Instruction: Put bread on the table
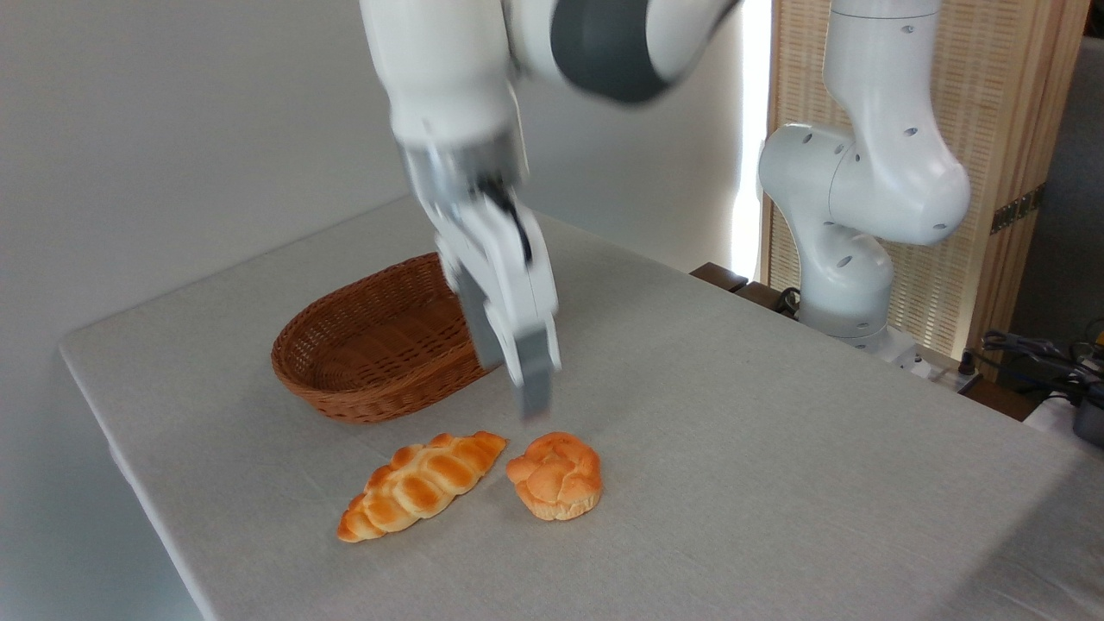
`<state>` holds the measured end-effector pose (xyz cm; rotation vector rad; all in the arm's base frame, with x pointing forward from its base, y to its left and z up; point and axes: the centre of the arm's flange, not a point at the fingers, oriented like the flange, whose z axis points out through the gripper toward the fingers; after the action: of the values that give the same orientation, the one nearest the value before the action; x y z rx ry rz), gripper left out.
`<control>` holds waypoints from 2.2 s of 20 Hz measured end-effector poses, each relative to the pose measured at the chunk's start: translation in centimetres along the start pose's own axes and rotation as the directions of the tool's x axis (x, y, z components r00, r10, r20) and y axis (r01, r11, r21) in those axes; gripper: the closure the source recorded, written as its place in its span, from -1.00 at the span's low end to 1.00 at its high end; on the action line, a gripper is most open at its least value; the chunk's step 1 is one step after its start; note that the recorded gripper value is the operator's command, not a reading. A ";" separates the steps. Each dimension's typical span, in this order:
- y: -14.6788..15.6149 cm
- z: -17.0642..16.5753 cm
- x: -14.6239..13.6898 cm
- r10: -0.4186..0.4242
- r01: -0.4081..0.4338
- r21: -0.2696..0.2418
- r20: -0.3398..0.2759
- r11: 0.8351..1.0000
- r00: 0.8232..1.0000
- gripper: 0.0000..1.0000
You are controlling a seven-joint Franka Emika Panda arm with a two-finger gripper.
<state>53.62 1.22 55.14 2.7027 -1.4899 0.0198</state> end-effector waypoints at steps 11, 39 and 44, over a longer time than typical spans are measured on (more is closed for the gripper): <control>0.3 -8.9 4.6 -0.244 0.246 0.025 -0.053 0.969 0.968 -1.00; 0.3 -7.2 3.7 -0.210 0.211 0.016 -0.013 0.977 0.978 -1.00; 0.2 -7.2 3.6 -0.210 0.210 0.025 -0.003 0.977 0.978 -1.00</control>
<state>55.43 -1.55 62.47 2.8648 -1.2033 0.0304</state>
